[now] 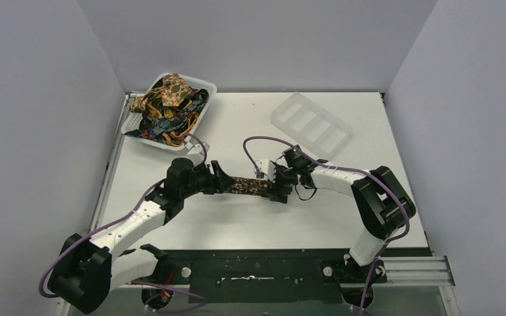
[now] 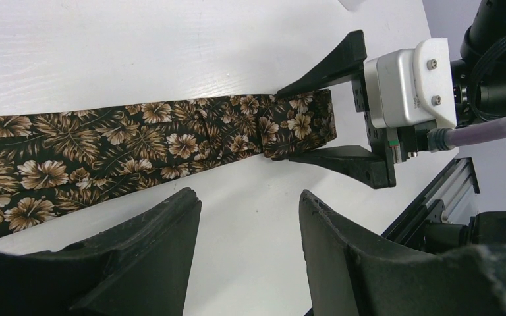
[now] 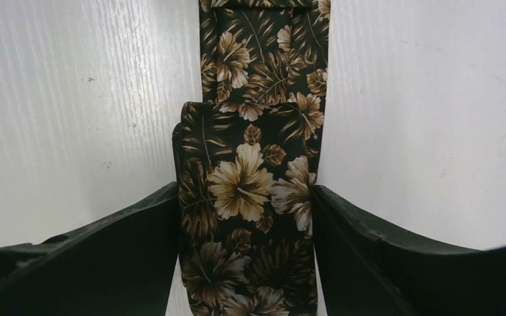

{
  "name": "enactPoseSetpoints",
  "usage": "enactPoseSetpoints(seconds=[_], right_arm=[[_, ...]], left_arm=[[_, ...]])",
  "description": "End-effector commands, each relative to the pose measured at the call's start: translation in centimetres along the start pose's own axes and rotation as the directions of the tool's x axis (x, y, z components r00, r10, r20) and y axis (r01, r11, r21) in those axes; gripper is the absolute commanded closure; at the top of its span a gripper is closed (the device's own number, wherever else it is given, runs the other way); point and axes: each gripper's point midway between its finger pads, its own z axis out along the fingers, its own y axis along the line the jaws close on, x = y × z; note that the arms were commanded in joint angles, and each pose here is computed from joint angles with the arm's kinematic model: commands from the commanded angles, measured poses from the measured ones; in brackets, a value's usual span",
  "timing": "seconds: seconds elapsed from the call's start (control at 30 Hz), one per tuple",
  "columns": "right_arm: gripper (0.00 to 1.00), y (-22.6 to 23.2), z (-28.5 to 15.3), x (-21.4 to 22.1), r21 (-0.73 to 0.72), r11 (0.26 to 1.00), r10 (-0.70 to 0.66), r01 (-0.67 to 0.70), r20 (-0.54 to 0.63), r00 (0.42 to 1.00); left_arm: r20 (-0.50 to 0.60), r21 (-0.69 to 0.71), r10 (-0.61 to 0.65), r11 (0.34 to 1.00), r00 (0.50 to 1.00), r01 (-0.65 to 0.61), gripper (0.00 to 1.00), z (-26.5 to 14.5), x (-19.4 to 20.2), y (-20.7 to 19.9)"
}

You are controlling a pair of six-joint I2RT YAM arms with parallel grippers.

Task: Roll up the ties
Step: Roll the tie at the center of the board.

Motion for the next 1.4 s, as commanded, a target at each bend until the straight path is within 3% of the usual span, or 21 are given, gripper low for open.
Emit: enactPoseSetpoints(seconds=[0.0, 0.13, 0.23, 0.37, 0.5, 0.73, 0.8, 1.0, 1.1, 1.17, 1.23, 1.27, 1.33, 1.37], right_arm=[[0.37, 1.1, -0.2, -0.4, -0.043, 0.999, -0.022, 0.023, 0.020, 1.000], [0.51, 2.0, -0.6, -0.7, -0.063, 0.998, -0.011, 0.014, 0.040, 0.999], [0.57, 2.0, -0.7, -0.4, -0.063, 0.998, -0.010, 0.012, 0.029, 1.000], [0.56, 1.9, -0.7, 0.0, -0.059, 0.998, 0.000, 0.000, 0.007, 1.000], [0.48, 1.7, -0.3, 0.4, -0.067, 0.998, 0.003, -0.004, -0.016, 1.000], [0.16, -0.6, -2.0, -2.0, 0.036, 0.999, 0.011, -0.011, 0.015, 1.000], [0.01, -1.1, -3.1, -3.3, 0.065, 0.997, 0.027, -0.031, 0.063, 0.998], [0.00, -2.5, -6.1, -4.3, 0.195, 0.974, 0.093, -0.119, 0.138, 0.986], [0.00, -3.6, -8.6, -5.6, 0.263, 0.932, 0.186, -0.250, 0.247, 0.951], [0.00, -5.0, -11.0, -7.1, 0.337, 0.857, 0.254, -0.390, 0.382, 0.889], [0.00, -6.5, -13.2, -6.7, 0.379, 0.687, 0.393, -0.620, 0.524, 0.756], [0.00, -7.2, -14.2, -5.7, 0.374, 0.542, 0.487, -0.752, 0.590, 0.644], [0.00, -6.9, -14.8, -0.7, 0.382, 0.151, 0.669, -0.912, 0.639, 0.379], [0.00, -6.2, -14.6, 1.0, 0.391, 0.067, 0.723, -0.918, 0.615, 0.315]], left_arm=[[0.015, 0.014, 0.009, 1.000, 1.000, -0.009, 0.45, -0.1, -0.4, -0.2], [0.014, 0.017, 0.006, 1.000, 1.000, -0.007, 0.45, 0.0, -0.4, -0.2], [0.012, 0.026, 0.004, 1.000, 1.000, -0.004, 0.45, 0.2, -0.4, -0.4], [0.017, 0.029, 0.007, 1.000, 1.000, -0.007, 0.45, 0.1, -0.7, -0.6], [0.019, 0.028, 0.007, 1.000, 1.000, -0.008, 0.46, 0.0, -0.8, -0.6], [0.009, 0.070, 0.020, 0.997, 1.000, -0.020, 0.45, 0.4, -0.8, -1.3], [0.005, 0.090, 0.026, 0.996, 1.000, -0.026, 0.45, 0.6, -0.8, -1.7], [-0.008, 0.105, 0.023, 0.994, 1.000, -0.022, 0.44, 1.0, -0.5, -1.7], [-0.010, 0.135, 0.027, 0.990, 1.000, -0.025, 0.43, 1.3, -0.5, -2.2], [-0.014, 0.150, 0.032, 0.988, 0.999, -0.029, 0.42, 1.5, -0.5, -2.6], [-0.017, 0.157, 0.031, 0.987, 0.999, -0.028, 0.42, 1.9, -0.3, -2.8], [-0.019, 0.163, 0.029, 0.986, 0.999, -0.026, 0.42, 2.1, -0.3, -3.0], [-0.029, 0.172, 0.030, 0.985, 0.999, -0.025, 0.41, 2.8, 0.0, -3.3], [-0.037, 0.171, 0.029, 0.985, 0.999, -0.022, 0.41, 3.2, 0.2, -3.5]])
